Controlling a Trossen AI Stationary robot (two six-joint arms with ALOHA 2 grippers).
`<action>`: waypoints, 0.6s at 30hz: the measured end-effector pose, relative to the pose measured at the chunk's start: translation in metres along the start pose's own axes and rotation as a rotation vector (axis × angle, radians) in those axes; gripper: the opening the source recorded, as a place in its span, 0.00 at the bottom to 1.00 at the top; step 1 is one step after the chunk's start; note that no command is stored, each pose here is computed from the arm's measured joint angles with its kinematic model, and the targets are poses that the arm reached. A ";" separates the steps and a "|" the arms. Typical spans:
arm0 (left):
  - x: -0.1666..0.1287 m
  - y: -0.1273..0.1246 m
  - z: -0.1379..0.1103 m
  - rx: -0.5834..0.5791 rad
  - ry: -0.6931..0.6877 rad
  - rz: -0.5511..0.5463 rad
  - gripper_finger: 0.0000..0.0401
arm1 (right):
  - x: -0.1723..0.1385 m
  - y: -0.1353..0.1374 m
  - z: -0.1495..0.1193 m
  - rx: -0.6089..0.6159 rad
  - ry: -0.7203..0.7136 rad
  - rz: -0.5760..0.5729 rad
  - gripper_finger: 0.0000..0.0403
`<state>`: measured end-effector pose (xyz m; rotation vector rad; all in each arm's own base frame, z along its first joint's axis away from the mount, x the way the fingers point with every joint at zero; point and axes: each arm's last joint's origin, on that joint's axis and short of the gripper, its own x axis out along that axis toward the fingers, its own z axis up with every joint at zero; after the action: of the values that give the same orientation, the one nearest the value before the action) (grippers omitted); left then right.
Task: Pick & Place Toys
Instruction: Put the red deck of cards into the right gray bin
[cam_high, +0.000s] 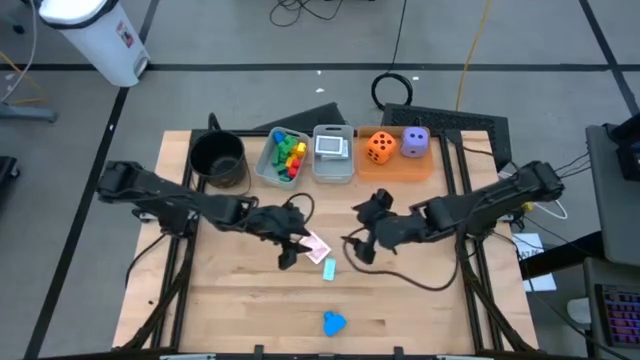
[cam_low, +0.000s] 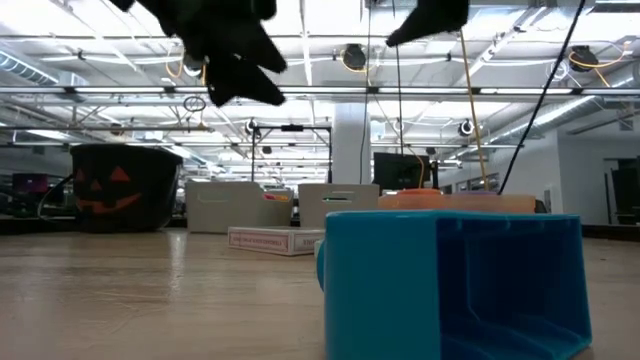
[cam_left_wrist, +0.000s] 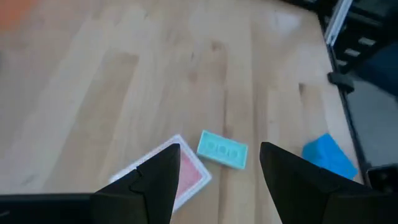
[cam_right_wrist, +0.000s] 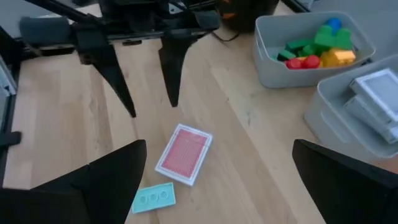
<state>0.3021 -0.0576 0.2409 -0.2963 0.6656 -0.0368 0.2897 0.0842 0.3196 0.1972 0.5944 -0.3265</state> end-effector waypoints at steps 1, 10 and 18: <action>0.006 0.002 0.000 -0.021 -0.004 -0.006 0.57 | -0.002 -0.004 -0.005 0.011 -0.009 0.008 0.98; 0.013 0.012 0.015 -0.415 -0.139 -0.033 0.57 | -0.019 -0.043 -0.055 0.245 -0.175 0.121 0.98; 0.010 0.023 0.031 -0.427 -0.233 -0.099 0.57 | -0.035 -0.065 -0.077 0.323 -0.238 0.171 0.98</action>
<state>0.3274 -0.0292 0.2515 -0.7332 0.4216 0.0455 0.1992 0.0535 0.2715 0.5098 0.2836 -0.2740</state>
